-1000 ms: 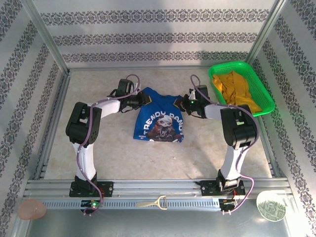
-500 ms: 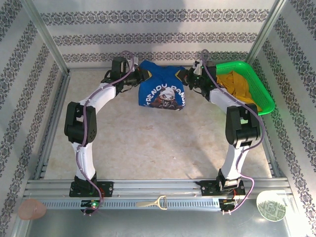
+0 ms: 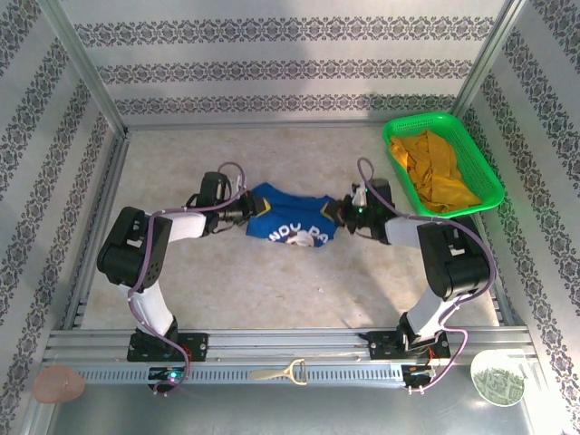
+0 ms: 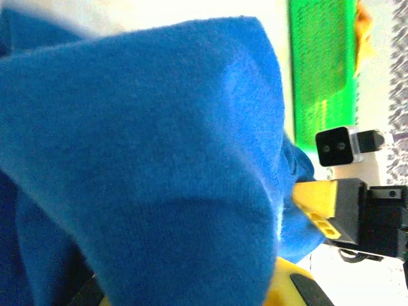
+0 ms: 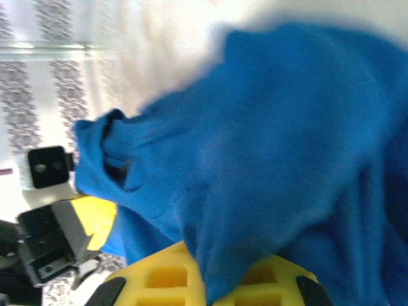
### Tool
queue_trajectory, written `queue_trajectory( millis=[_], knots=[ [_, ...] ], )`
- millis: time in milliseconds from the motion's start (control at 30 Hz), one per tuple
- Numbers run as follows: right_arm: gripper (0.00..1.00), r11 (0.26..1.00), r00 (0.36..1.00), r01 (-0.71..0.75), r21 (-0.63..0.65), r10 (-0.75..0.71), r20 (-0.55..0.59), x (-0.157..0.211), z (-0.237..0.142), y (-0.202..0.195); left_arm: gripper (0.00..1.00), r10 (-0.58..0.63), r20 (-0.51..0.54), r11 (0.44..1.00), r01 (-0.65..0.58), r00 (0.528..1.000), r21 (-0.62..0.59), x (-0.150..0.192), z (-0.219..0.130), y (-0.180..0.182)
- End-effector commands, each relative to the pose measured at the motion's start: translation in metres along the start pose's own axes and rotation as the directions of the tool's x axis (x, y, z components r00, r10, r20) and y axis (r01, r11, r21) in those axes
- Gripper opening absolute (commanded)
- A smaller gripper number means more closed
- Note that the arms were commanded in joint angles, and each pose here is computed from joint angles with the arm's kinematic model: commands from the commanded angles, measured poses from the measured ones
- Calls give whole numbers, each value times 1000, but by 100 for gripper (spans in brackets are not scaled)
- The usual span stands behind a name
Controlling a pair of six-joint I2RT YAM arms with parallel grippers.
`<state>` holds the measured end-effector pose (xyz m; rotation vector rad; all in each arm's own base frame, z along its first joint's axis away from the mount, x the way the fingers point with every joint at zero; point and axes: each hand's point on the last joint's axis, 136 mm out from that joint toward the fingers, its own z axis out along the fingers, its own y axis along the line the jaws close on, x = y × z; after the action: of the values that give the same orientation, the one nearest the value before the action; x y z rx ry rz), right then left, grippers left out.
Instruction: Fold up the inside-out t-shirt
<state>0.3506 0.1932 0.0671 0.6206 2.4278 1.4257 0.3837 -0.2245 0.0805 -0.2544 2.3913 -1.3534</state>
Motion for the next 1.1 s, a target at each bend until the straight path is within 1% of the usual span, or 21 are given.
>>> queue_trajectory(
  millis=[0,100,200,333,500,633,800,833,867,900,933,967,1000,1067],
  knots=[
    [0,996,994,84,-39,-81,72,-4,-9,10,0,83,91,993,-89,992,74,-17,-3,-25],
    [0,996,994,83,-22,-81,76,2,-13,4,0,97,80,994,-101,992,51,-13,-4,-23],
    [0,996,993,88,-17,-87,84,0,-14,5,0,105,78,994,-106,991,20,-11,-5,-18],
    [0,993,987,114,-5,-113,116,-11,-12,11,0,120,90,992,-116,989,-50,-12,-6,-5],
    [0,987,974,156,37,-160,159,-34,-6,17,0,141,113,983,-126,983,-130,-23,0,11],
    [0,985,977,141,98,-154,144,-44,7,3,0,138,103,977,-118,985,-175,-28,9,26],
    [0,978,986,89,188,-113,123,-44,18,-32,0,123,89,971,-102,988,-217,-26,17,45],
    [6,977,987,88,193,-112,118,-44,20,-34,0,124,89,968,-100,988,-230,-25,16,48],
    [18,977,987,89,193,-112,113,-44,22,-34,5,122,91,965,-97,988,-243,-25,15,52],
    [27,977,987,93,191,-116,109,-46,22,-32,13,116,93,964,-89,989,-250,-25,14,55],
    [34,977,987,100,187,-122,108,-47,22,-28,18,113,95,964,-86,989,-250,-26,14,56],
    [41,978,986,104,183,-125,108,-50,20,-24,26,110,99,965,-83,989,-248,-28,13,55],
    [47,979,985,112,170,-132,114,-53,16,-16,35,112,107,967,-83,988,-242,-31,11,52],
    [52,981,979,126,150,-147,140,-59,3,0,45,124,133,969,-92,983,-228,-41,5,40]
  ],
)
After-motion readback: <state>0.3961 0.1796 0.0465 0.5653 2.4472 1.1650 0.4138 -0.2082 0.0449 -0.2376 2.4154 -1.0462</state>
